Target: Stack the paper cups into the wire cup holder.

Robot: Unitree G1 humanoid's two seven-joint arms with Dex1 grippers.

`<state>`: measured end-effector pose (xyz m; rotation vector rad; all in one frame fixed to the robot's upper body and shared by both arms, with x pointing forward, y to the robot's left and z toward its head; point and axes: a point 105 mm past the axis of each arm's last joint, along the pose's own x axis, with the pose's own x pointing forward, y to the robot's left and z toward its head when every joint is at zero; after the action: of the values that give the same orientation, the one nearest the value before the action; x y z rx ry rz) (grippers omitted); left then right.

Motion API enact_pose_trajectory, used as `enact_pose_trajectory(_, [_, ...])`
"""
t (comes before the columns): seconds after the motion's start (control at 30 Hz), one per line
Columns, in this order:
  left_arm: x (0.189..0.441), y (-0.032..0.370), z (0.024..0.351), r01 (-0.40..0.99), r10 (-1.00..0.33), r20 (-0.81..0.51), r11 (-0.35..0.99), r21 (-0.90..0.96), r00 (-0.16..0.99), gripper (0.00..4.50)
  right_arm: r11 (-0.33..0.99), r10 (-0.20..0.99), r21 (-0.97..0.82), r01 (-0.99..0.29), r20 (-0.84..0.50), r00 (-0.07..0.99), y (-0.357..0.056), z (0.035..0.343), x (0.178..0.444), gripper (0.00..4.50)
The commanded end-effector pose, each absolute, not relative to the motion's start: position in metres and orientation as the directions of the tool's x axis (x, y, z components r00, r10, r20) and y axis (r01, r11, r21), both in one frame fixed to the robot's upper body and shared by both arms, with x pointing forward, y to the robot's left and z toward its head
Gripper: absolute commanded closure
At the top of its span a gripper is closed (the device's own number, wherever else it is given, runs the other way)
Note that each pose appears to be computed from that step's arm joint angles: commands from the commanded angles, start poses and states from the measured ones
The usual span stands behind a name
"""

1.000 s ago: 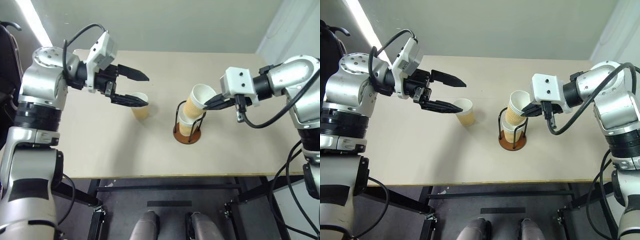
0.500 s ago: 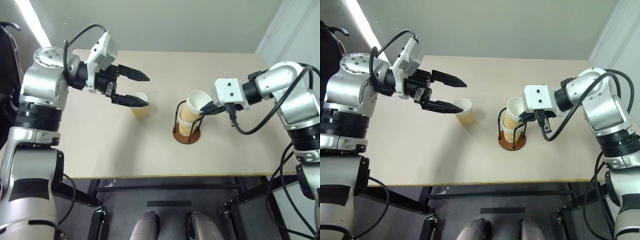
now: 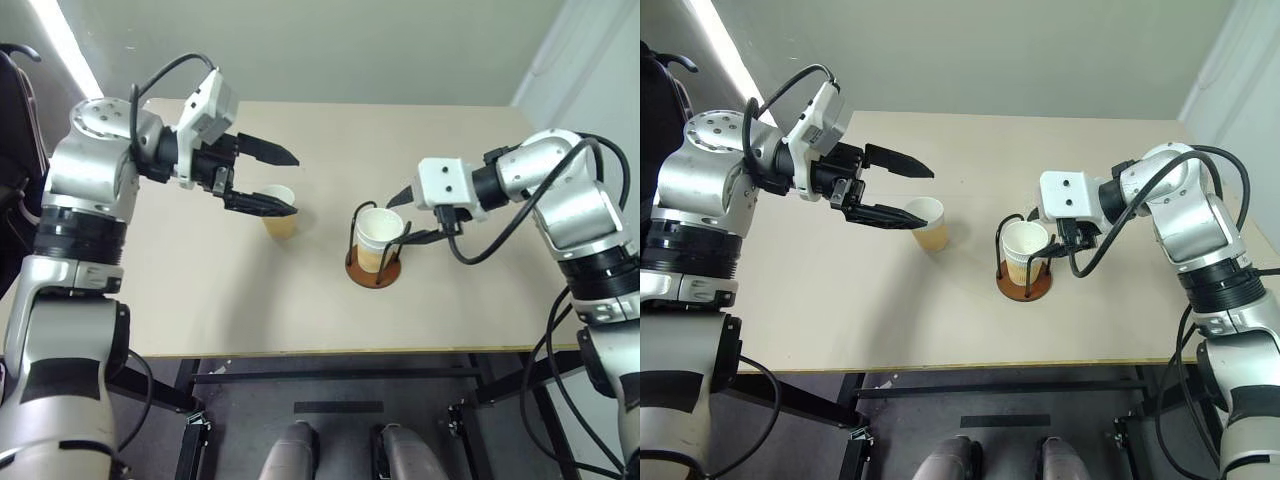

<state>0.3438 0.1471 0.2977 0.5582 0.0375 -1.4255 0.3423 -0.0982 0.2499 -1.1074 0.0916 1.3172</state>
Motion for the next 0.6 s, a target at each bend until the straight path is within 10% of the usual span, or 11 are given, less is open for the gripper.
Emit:
enact_pose_trajectory(0.03, [0.339,0.15,0.31,0.923,-0.929,-0.333,0.021,0.383,0.159,0.0,-0.068,0.77,-0.65,-0.756,-0.516,0.374,-0.099,0.287,0.34,1.27])
enact_pose_trajectory(0.6, [0.389,0.163,0.267,0.741,-0.695,-0.554,-0.046,0.67,0.459,0.0,0.083,0.898,-0.527,-0.846,-0.329,0.293,-0.102,0.319,0.3,1.27])
